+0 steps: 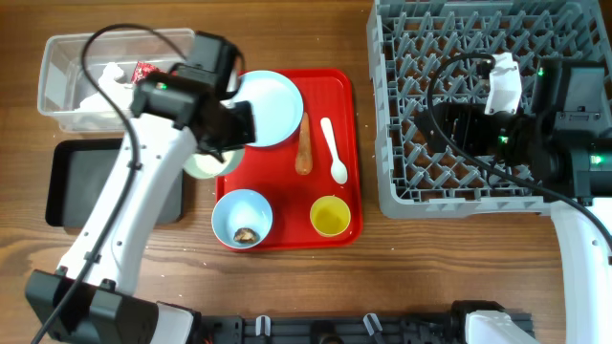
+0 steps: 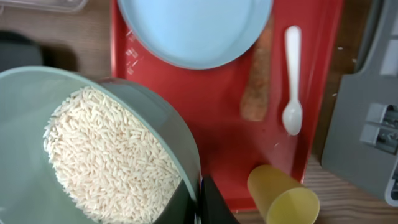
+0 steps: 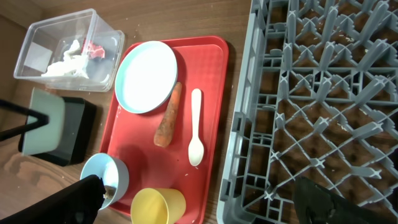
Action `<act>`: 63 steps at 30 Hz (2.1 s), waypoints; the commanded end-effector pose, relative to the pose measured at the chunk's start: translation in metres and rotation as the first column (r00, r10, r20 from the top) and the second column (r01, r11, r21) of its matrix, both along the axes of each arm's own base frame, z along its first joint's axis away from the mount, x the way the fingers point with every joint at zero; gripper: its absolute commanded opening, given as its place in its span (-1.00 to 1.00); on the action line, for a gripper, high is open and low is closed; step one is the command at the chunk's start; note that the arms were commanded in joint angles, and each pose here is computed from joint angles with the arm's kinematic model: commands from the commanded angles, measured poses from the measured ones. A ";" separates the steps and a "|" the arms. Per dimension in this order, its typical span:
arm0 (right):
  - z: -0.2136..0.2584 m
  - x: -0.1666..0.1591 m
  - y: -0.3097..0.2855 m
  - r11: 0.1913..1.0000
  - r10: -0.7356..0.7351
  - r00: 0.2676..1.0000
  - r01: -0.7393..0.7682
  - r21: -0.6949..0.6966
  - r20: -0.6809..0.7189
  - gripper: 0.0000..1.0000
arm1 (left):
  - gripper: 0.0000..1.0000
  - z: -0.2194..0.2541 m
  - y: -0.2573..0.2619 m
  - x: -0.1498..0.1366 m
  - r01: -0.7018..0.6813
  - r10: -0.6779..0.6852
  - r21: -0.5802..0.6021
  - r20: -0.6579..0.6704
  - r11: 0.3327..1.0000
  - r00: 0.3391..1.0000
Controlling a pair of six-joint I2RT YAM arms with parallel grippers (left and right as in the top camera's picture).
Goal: Sort waste into correct bins and load items into the dishwasher rack
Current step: 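Grasp the green rice bowl rim with the left gripper and lift it, then tip the green bowl over the black tray to pour out the rice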
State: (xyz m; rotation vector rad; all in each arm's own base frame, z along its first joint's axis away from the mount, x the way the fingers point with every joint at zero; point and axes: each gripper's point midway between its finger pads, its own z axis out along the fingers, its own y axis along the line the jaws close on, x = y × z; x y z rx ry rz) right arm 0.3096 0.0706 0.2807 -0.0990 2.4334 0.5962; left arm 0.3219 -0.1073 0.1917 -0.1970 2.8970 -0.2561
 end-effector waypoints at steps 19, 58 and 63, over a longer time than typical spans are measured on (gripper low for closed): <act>0.009 0.001 -0.002 1.000 -0.001 1.000 0.001 -0.008 0.028 0.99 | -0.92 -0.060 0.130 -0.018 -0.229 0.214 -0.445 -0.084 0.866 0.973; 0.008 0.001 -0.002 1.000 -0.003 1.000 0.003 -0.007 0.025 1.00 | -0.92 -0.033 0.245 0.008 -0.036 0.610 -0.980 0.095 0.198 0.787; 0.008 0.001 -0.002 1.000 -0.003 1.000 0.003 -0.007 0.024 0.99 | -0.92 -0.032 0.243 0.006 -0.075 0.613 -0.986 0.031 0.147 0.789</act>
